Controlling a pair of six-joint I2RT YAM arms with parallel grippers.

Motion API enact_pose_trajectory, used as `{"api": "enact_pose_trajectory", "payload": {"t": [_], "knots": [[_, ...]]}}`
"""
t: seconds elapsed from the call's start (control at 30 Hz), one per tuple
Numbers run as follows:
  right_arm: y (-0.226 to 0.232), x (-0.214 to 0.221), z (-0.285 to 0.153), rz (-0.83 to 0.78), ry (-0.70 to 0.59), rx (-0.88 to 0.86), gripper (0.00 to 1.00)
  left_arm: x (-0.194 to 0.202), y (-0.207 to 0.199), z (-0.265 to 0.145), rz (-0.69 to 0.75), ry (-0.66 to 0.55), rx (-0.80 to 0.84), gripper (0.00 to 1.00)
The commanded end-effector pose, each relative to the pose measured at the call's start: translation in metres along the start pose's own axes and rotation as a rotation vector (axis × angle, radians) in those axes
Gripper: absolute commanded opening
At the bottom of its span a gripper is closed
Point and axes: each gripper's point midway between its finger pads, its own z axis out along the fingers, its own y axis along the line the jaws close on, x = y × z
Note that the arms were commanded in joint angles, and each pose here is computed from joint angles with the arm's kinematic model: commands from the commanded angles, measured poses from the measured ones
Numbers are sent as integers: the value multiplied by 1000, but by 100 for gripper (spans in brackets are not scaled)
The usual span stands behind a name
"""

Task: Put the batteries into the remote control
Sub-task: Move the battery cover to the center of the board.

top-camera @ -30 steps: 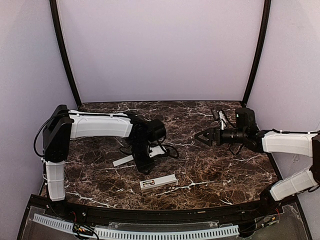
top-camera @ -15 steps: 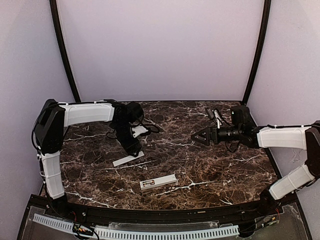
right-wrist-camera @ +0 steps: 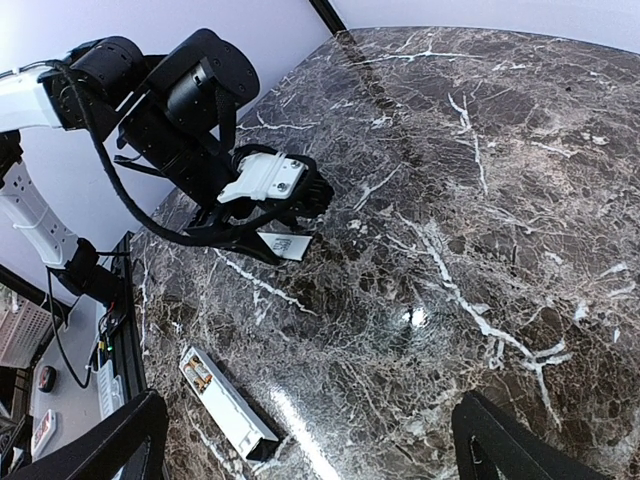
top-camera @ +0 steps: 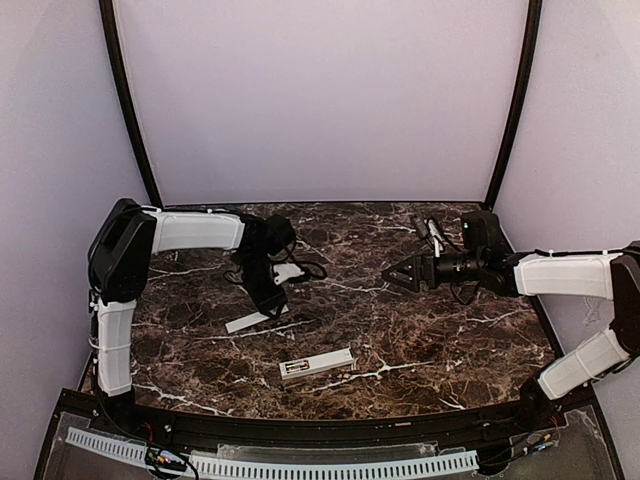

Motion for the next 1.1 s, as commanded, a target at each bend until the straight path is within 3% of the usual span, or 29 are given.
{"api": "enact_pose_trajectory", "payload": {"t": [0.0,0.17,0.4,0.8,0.93,1.07], "knots": [[1,-7,-1,-29,-20,-8,99,10,-19,16,33,55,56,49],[0,-5,-1,-29,-18,-2,99,26,-35,28,41,114,83,31],[-1,-3,-2,-26,-14,-1,98,31,-40,29,70,167,10,27],[0,-3,-2,-22,-14,-3,98,-12,-66,-30,122,41,-32,26],[0,-3,0,-20,-7,-15,98,-14,-70,-40,111,13,-32,35],[5,-3,4,-32,17,-55,96,-11,-64,-46,53,-39,-8,56]]}}
